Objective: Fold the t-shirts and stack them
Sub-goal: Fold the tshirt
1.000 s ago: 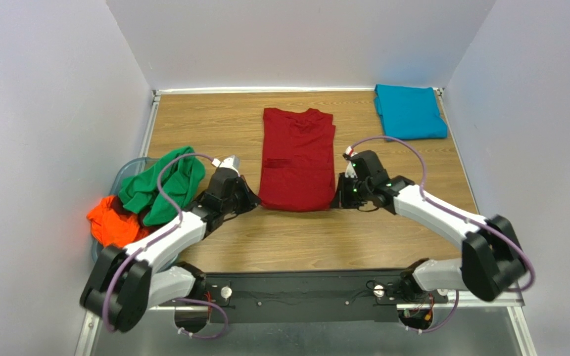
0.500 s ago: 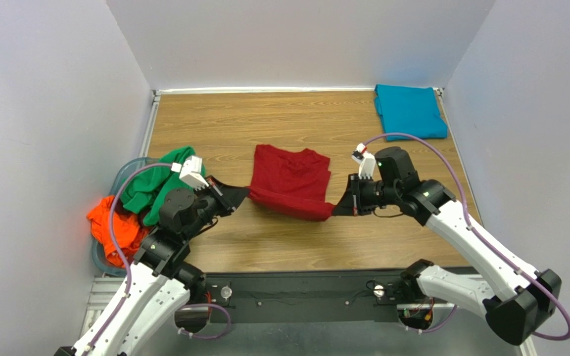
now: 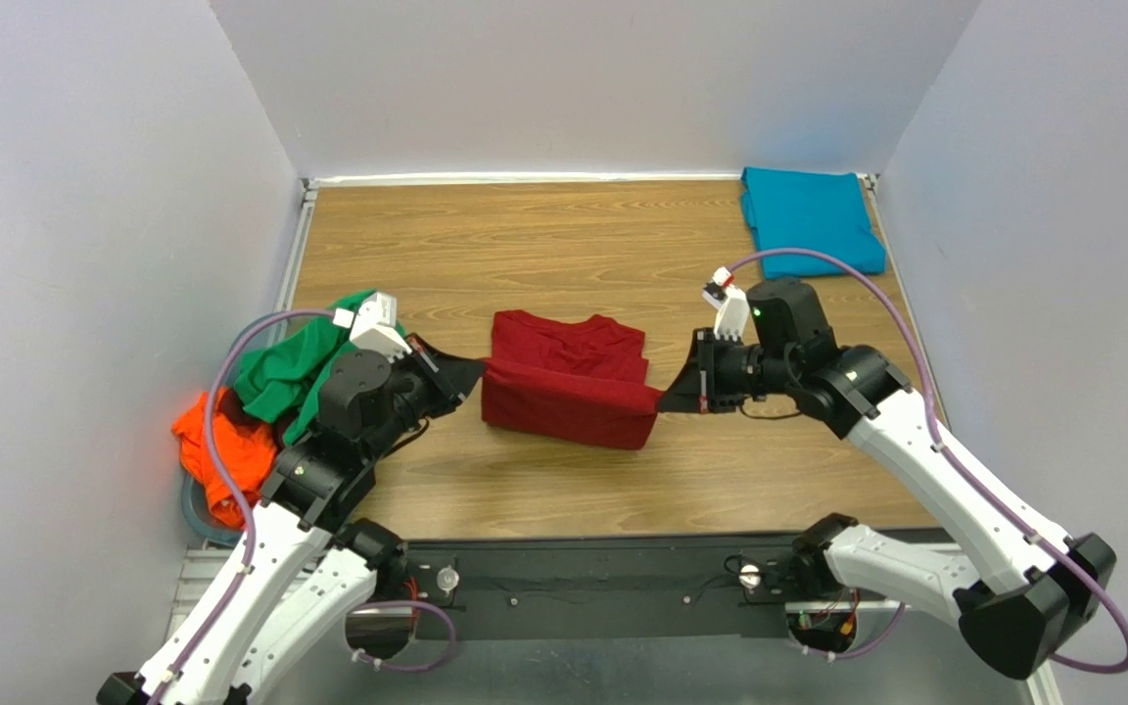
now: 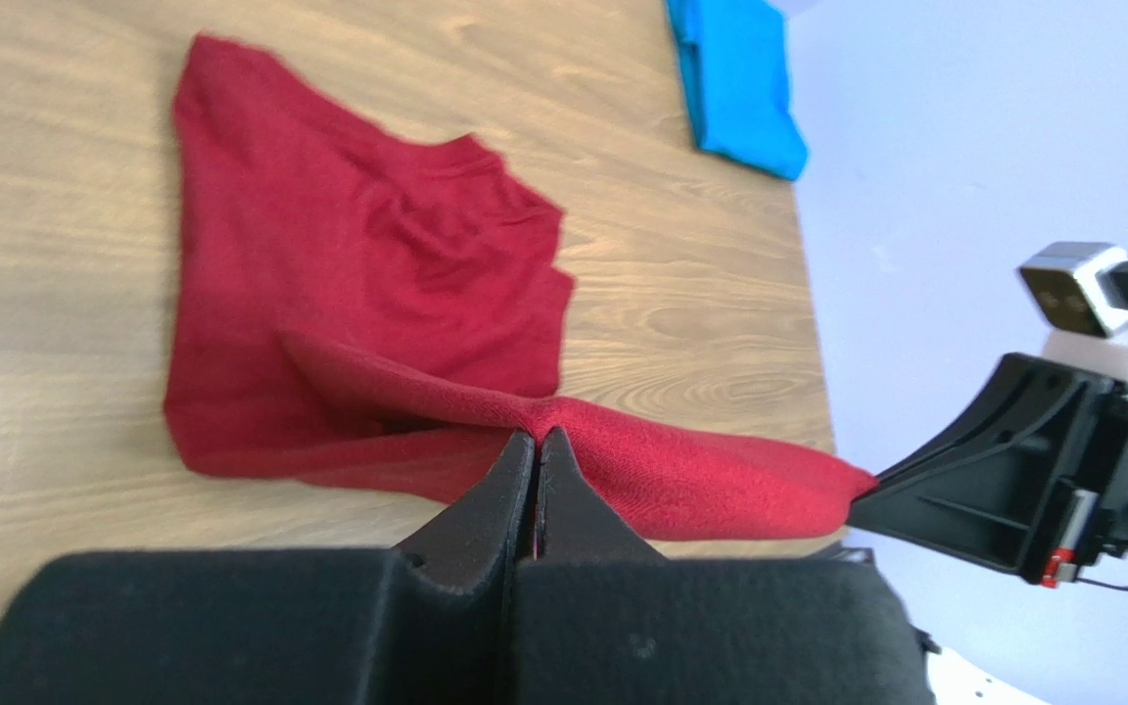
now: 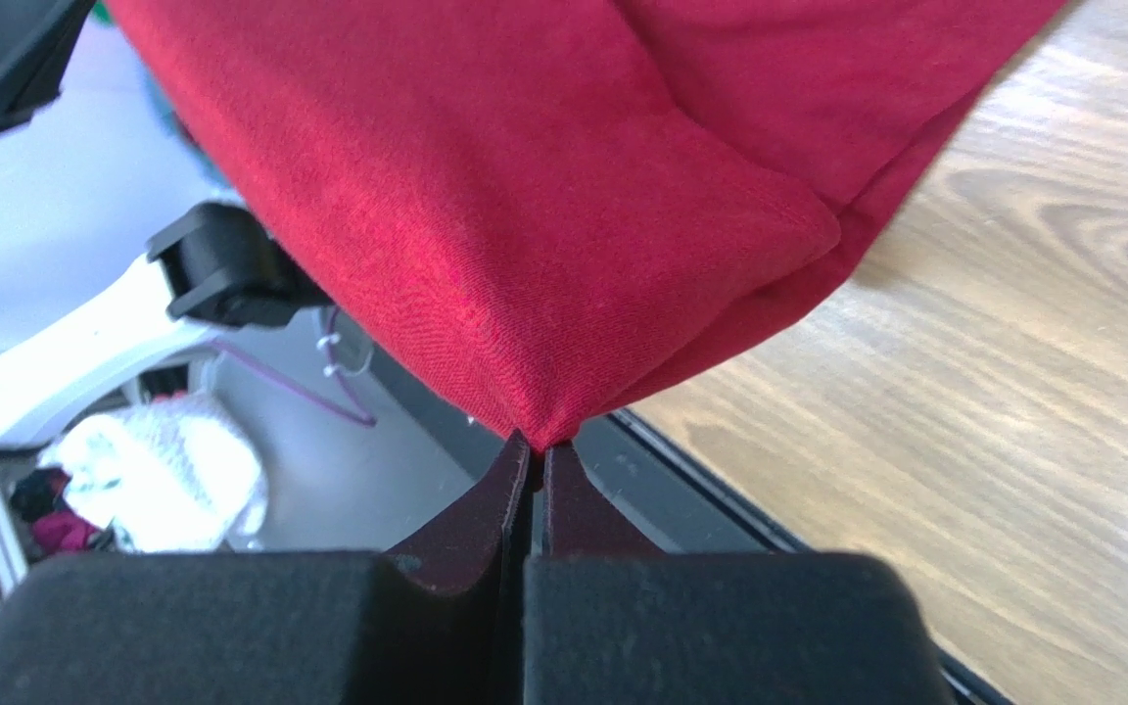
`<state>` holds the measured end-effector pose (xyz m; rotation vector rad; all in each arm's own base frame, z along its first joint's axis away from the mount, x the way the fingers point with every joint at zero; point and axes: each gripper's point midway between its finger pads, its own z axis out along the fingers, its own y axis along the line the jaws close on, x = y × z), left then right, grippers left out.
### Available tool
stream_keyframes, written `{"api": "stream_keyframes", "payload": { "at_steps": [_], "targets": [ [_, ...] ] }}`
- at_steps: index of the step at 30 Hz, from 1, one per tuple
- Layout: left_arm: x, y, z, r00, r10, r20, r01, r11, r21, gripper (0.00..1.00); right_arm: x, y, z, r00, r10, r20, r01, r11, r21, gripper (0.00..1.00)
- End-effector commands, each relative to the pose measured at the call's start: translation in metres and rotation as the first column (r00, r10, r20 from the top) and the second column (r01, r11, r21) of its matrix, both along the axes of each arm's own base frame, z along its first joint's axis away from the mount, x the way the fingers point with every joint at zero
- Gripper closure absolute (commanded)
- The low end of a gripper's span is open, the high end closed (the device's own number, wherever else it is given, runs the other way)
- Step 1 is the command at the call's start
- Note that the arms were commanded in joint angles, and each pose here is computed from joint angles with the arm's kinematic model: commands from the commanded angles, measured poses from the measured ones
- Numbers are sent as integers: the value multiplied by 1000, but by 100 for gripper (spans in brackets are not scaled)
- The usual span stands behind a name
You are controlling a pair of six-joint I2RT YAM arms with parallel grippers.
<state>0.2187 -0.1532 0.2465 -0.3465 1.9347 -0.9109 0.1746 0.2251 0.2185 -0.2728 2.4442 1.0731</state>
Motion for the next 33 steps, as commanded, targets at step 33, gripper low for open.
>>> {"api": "stream_keyframes", "payload": {
  "at_steps": [33],
  "targets": [
    [102, 23, -46, 945, 324, -50, -299, 914, 276, 100, 138, -1, -26, 937, -277, 211, 324, 917, -232, 93]
  ]
}}
